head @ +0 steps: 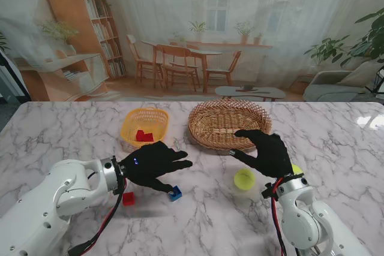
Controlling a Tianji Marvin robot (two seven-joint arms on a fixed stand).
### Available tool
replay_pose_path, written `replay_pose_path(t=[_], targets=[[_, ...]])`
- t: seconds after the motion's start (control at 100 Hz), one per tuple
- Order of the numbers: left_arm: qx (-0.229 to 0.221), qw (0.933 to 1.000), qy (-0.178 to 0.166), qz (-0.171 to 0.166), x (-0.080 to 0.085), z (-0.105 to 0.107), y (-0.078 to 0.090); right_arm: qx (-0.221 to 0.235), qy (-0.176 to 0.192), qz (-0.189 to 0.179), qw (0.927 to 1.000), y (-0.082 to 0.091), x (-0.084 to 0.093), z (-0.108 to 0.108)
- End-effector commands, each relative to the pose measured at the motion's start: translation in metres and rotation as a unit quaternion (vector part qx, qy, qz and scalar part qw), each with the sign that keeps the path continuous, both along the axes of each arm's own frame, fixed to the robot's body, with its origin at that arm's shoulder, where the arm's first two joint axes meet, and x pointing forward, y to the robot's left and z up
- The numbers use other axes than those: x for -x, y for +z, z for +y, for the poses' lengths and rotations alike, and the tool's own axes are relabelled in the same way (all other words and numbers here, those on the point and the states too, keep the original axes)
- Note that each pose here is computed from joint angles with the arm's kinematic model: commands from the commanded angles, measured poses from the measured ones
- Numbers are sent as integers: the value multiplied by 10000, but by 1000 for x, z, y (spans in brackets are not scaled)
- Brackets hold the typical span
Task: Sort the blocks and the balls into two baskets
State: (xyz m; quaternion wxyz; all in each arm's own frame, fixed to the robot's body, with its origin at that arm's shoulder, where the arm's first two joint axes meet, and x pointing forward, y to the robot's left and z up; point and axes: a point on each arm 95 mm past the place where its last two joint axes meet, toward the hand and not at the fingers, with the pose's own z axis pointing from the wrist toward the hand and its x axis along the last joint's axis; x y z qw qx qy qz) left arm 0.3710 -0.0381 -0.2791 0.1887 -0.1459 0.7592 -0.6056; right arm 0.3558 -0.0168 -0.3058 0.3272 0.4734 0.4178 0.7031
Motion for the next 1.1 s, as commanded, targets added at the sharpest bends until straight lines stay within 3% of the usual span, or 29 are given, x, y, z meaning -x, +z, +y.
replay_pose_path(t=[0.0,0.48,1.09], targets=[[-180,9997,21,160,1,-1,-8,-1,-13,-5,10000,-1,2,0],[-594,9945,244,830,-19,-9,-43,-12,-71,-27,10000,0,2,-1],[-989,9871,270,1231,-25,-15,-76,-20,-116,-27,9999,-1,3,-3]])
